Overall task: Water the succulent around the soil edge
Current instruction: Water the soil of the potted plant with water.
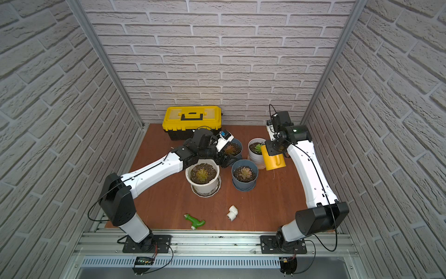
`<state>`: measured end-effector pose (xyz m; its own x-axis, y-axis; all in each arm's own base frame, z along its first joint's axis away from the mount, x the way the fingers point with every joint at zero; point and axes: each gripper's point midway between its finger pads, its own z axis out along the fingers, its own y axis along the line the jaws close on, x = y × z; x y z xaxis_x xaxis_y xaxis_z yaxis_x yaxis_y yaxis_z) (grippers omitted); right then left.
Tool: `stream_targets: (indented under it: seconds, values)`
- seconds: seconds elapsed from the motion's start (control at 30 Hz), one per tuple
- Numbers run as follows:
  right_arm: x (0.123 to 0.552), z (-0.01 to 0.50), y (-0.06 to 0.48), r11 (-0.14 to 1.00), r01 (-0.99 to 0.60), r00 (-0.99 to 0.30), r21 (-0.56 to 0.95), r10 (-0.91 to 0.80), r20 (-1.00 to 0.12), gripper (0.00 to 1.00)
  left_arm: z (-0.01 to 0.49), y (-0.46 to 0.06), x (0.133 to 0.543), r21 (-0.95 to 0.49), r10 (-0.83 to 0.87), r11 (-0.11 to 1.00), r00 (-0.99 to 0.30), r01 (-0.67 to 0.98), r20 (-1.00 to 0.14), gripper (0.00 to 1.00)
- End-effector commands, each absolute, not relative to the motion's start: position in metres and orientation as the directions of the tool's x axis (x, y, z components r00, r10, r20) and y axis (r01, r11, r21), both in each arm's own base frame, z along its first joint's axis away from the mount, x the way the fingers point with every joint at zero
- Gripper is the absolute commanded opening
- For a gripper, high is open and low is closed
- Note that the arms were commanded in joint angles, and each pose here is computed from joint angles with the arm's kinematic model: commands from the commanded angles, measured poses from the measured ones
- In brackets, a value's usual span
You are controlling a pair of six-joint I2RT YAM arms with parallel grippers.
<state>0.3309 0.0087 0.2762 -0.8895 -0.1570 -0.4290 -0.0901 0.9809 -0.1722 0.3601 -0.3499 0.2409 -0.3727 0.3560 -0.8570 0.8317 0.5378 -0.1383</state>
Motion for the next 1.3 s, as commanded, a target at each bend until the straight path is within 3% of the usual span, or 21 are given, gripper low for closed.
stream_targets:
  seconds: [0.0,0.43,1.27]
  values:
    - [0.329,0.285,0.022,0.988,-0.103,-0.863,-0.114,-0.146,-0.483,0.03,0.247,-0.354,0.358,-0.139,0.346,0.528,-0.362,0.838,-0.866,0.98]
    - [0.338,0.288,0.049,0.983,-0.157,-0.851,-0.094,-0.183,-0.493,0.02,0.249,-0.351,0.357,-0.130,0.348,0.535,-0.357,0.835,-0.867,0.98]
    - [0.401,0.293,0.059,0.974,-0.170,-0.847,-0.149,-0.221,-0.483,0.02,0.244,-0.347,0.360,-0.103,0.367,0.550,-0.350,0.829,-0.862,0.98]
